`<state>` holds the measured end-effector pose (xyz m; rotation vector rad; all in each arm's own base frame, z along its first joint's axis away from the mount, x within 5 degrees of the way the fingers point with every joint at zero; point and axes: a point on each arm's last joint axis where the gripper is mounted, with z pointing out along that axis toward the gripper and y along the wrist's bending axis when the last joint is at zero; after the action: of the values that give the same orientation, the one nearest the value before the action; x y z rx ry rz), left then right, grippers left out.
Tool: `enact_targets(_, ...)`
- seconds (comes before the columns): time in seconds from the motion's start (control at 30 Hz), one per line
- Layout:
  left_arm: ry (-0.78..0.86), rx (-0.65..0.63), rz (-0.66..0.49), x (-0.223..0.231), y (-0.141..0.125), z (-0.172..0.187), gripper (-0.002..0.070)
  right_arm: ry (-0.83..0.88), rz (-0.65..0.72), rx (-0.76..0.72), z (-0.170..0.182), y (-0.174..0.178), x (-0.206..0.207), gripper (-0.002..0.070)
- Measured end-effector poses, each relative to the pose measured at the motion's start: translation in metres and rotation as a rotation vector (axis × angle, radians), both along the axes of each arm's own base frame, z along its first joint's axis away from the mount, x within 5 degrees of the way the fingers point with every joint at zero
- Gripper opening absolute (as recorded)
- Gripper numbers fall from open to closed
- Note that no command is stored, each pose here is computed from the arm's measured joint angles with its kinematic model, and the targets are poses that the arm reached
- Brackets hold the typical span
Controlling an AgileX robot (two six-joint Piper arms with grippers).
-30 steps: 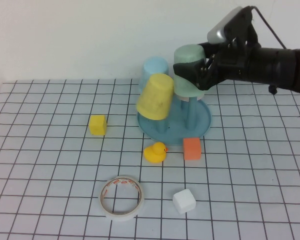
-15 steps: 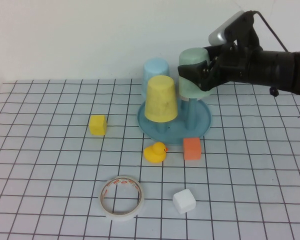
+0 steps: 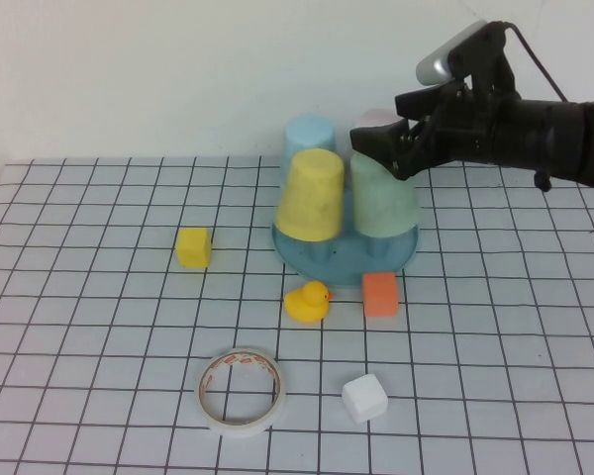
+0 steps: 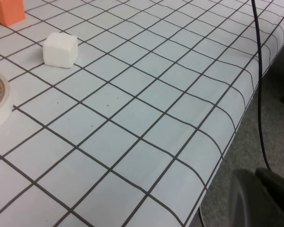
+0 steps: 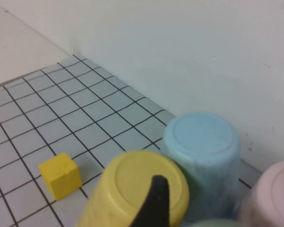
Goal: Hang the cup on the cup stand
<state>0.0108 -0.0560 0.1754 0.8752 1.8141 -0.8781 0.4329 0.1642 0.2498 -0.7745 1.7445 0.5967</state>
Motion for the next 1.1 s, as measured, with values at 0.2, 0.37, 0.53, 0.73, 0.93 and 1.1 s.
enact_targets(0.2, 0.000, 0.000, 0.000, 0.000, 0.000, 0.000, -0.0001, 0.030, -0.011, 0.043, 0.006, 0.000, -0.002, 0.0688)
enact_targets(0.37, 0.000, 0.000, 0.000, 0.000, 0.000, 0.000, -0.0001, -0.008, -0.025, 0.095, 0.044, 0.001, -0.017, 0.0480)
enact_targets(0.53, 0.000, 0.000, 0.000, 0.000, 0.000, 0.000, -0.0001, -0.081, -0.025, 0.128, 0.089, -0.002, -0.052, 0.0076)
enact_targets(0.73, 0.000, 0.000, 0.000, 0.000, 0.000, 0.000, -0.0001, -0.041, -0.016, 0.132, 0.092, -0.012, -0.109, 0.0009)
enact_targets(0.93, 0.000, 0.000, 0.000, 0.000, 0.000, 0.000, -0.0001, 0.018, 0.284, 0.249, 0.092, -0.015, -0.198, 0.0002)
enact_targets(1.1, 0.000, 0.000, 0.000, 0.000, 0.000, 0.000, -0.0001, 0.077, 0.380, 0.291, 0.083, -0.021, -0.238, 0.0001)
